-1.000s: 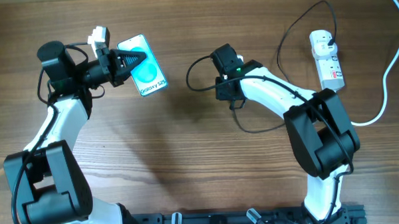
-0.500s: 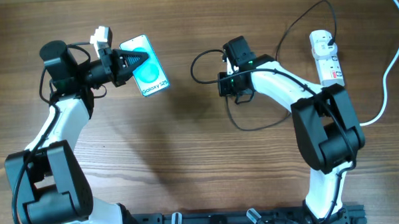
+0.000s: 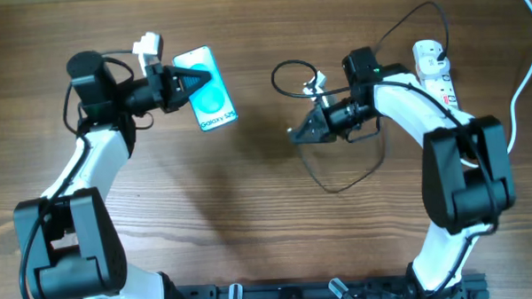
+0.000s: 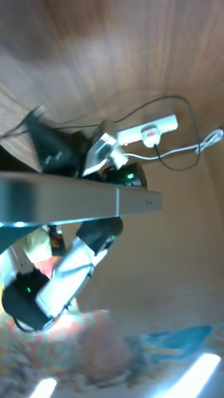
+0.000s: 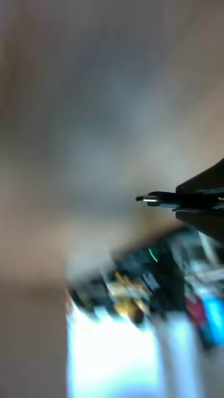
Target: Plug charger to phone and switch on socket
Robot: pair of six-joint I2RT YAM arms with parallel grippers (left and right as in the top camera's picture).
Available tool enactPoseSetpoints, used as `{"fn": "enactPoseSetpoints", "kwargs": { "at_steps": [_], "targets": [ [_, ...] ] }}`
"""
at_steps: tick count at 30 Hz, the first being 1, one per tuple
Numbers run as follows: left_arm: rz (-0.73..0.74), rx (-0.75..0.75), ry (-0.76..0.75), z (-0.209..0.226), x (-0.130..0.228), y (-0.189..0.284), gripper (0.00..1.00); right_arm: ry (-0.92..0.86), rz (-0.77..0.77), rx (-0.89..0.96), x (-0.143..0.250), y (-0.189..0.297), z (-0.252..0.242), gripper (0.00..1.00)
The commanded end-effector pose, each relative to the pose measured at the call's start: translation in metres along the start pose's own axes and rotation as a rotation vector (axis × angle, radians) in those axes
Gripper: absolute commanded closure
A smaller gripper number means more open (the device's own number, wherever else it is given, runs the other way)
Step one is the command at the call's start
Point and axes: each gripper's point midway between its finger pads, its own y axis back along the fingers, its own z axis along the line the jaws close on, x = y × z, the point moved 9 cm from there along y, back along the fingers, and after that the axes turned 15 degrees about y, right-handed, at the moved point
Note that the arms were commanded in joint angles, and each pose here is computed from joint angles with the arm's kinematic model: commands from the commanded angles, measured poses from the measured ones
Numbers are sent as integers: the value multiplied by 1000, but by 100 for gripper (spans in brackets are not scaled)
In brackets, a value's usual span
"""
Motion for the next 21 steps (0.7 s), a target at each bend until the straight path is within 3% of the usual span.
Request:
{"fn": "enactPoseSetpoints", "kwargs": {
  "at_steps": [1, 12, 18, 21],
  "targets": [
    [19, 7, -109, -10, 1, -16, 96, 223, -148, -334, 1, 4, 40, 95],
    [-61, -28, -54, -8, 3, -53, 96, 316, -155, -423, 1, -14, 54, 96],
    [-86, -35, -47, -8, 1, -53, 96, 206, -81, -210, -18, -23, 32, 95],
    [-104, -38, -44, -7, -1, -50, 96, 210, -90, -213, -22, -23, 35, 96]
  ]
}}
